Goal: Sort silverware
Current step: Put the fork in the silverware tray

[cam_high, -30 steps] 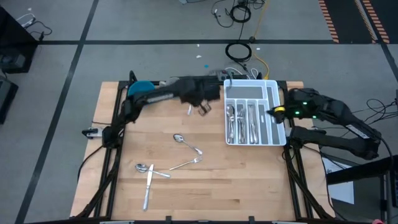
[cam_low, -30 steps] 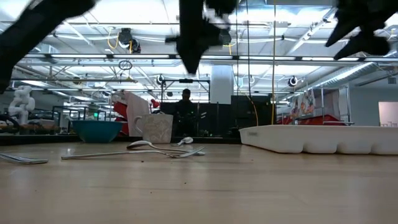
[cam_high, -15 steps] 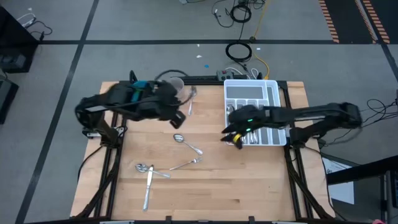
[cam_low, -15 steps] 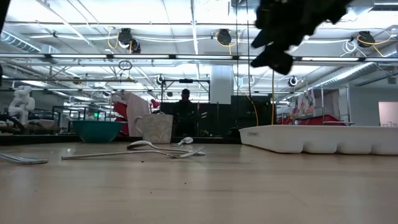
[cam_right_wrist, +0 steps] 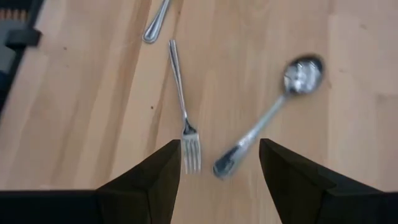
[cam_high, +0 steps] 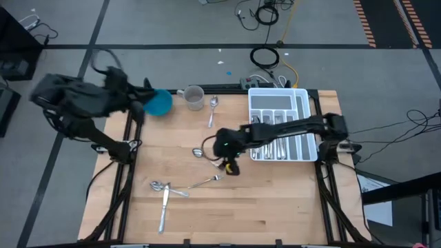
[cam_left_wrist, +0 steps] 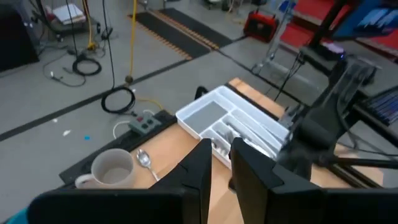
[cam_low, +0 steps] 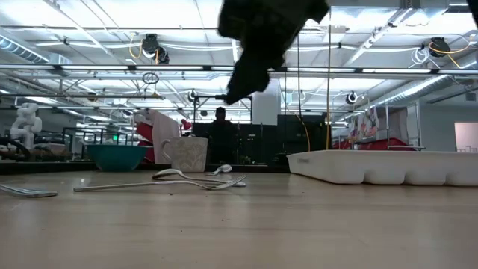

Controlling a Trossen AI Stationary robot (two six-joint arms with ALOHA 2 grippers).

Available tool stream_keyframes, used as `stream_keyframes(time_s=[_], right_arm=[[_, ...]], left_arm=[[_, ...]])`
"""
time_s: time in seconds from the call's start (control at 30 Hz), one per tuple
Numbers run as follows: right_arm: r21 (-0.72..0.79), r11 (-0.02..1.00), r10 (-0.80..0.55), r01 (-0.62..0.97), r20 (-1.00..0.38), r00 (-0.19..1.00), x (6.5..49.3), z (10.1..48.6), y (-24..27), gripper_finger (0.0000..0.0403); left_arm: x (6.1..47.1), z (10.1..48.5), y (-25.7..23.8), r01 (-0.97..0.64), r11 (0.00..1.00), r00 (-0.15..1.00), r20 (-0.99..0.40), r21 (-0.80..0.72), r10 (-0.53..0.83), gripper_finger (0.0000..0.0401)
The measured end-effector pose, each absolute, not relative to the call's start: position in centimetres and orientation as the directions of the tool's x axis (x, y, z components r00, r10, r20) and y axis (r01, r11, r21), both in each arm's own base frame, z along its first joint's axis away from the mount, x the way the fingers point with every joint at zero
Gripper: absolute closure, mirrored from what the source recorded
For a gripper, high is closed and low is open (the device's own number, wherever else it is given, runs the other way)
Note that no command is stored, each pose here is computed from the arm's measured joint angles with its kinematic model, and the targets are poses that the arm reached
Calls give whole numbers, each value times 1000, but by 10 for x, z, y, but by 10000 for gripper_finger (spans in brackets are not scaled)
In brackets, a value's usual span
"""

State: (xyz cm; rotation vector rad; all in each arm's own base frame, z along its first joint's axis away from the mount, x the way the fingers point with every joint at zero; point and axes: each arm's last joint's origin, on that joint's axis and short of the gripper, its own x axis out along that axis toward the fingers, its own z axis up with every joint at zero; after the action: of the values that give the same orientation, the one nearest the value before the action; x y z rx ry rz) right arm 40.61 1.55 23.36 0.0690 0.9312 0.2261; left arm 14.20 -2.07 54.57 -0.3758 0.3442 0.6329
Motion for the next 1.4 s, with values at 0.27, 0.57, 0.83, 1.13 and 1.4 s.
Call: stream_keyframes(time_s=[0.27, 0.57, 0.83, 1.13, 1.4], right_arm=[[133, 960, 246, -244, -818, 519, 448, 204, 37, 193], [107, 959, 224, -262, -852, 473, 464, 170, 51, 193], [85, 962, 203, -260, -859, 470, 472, 145, 56, 193], [-48, 966, 85, -252, -867, 491, 473, 136, 66, 222], [-53, 949, 107, -309, -872, 477, 471, 135, 74, 338]], left_arm=[[107, 554, -10, -600, 760, 784, -370, -250, 497, 335], [91, 557, -6, -576, 793, 798, -349, -198, 492, 335], [85, 558, -4, -562, 810, 804, -342, -169, 486, 335], [79, 559, -2, -550, 822, 810, -335, -151, 481, 335], [78, 559, -2, -546, 827, 811, -333, -137, 480, 335]])
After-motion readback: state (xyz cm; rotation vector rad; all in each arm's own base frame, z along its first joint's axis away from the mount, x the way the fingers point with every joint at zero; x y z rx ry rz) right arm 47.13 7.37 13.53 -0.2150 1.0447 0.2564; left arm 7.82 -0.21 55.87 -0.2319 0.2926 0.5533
